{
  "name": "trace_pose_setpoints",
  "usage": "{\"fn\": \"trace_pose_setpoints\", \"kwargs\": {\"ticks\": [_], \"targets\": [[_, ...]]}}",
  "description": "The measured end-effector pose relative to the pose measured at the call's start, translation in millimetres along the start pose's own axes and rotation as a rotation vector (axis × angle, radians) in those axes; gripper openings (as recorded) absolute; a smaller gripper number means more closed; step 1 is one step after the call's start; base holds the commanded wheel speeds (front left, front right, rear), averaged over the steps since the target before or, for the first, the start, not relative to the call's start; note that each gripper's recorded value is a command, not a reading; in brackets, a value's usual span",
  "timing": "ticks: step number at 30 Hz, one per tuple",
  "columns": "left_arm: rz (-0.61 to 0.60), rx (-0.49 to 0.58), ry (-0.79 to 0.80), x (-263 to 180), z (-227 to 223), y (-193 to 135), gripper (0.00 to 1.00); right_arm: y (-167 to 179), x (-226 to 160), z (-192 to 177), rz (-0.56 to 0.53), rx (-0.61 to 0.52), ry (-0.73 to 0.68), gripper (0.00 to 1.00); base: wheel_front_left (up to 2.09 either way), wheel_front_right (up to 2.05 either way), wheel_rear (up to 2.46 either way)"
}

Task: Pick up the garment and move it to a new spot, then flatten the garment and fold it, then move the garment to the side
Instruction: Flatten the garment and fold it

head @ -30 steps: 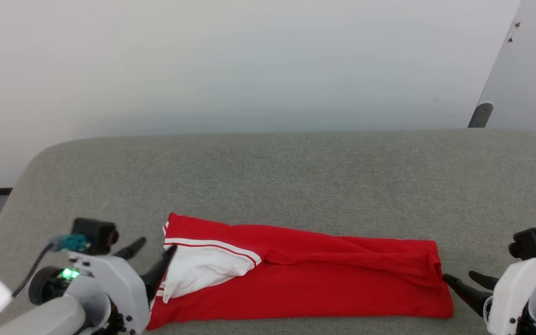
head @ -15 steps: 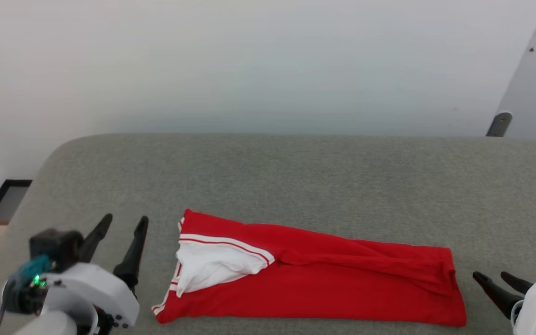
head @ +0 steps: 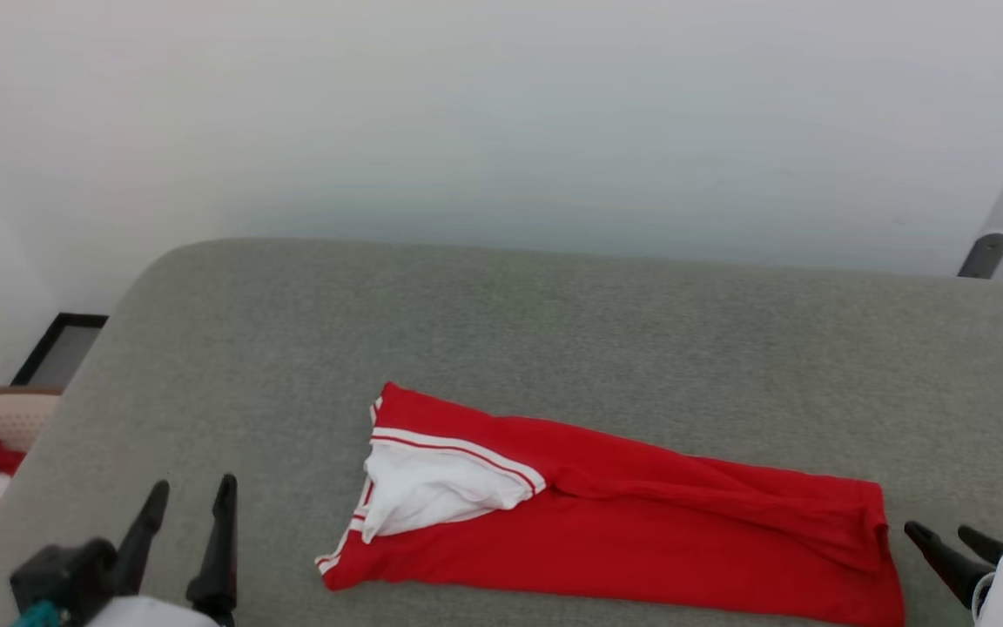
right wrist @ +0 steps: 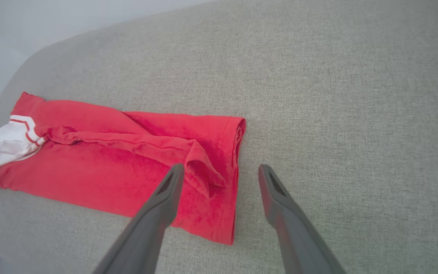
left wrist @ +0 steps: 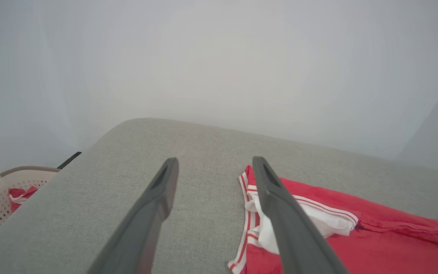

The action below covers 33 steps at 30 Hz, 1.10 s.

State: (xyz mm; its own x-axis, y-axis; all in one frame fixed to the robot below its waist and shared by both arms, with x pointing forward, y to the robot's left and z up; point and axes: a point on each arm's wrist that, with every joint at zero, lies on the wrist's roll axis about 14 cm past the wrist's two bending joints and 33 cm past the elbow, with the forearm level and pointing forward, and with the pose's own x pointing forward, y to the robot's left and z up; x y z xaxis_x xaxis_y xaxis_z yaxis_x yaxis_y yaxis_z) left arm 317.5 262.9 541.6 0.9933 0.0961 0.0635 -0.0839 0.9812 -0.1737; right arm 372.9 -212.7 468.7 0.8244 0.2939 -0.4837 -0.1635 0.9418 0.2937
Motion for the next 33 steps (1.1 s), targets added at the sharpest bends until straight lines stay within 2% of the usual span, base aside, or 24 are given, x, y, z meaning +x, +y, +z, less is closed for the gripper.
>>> {"fn": "trace_pose_setpoints", "kwargs": {"ticks": [15,23,25,26,33], "targets": [[0.081,-0.032,-0.034,-23,-8,20,1.00,-4,43,-39,-0.053,-0.008,0.289,1.00,0.00,0.00,0.00],[0.101,-0.044,-0.020,-27,-16,24,1.00,0,64,-58,-0.060,0.019,0.387,1.00,0.00,0.00,0.00],[0.104,-0.044,-0.016,-27,-18,25,1.00,3,67,-58,-0.055,0.014,0.395,0.27,0.00,0.00,0.00],[0.104,-0.043,-0.016,-26,-18,25,1.00,3,69,-59,-0.051,0.004,0.403,0.00,0.00,0.00,0.00],[0.108,-0.057,-0.018,-24,-20,23,1.00,5,71,-53,-0.031,-0.023,0.408,0.00,0.00,0.00,0.00]]}}
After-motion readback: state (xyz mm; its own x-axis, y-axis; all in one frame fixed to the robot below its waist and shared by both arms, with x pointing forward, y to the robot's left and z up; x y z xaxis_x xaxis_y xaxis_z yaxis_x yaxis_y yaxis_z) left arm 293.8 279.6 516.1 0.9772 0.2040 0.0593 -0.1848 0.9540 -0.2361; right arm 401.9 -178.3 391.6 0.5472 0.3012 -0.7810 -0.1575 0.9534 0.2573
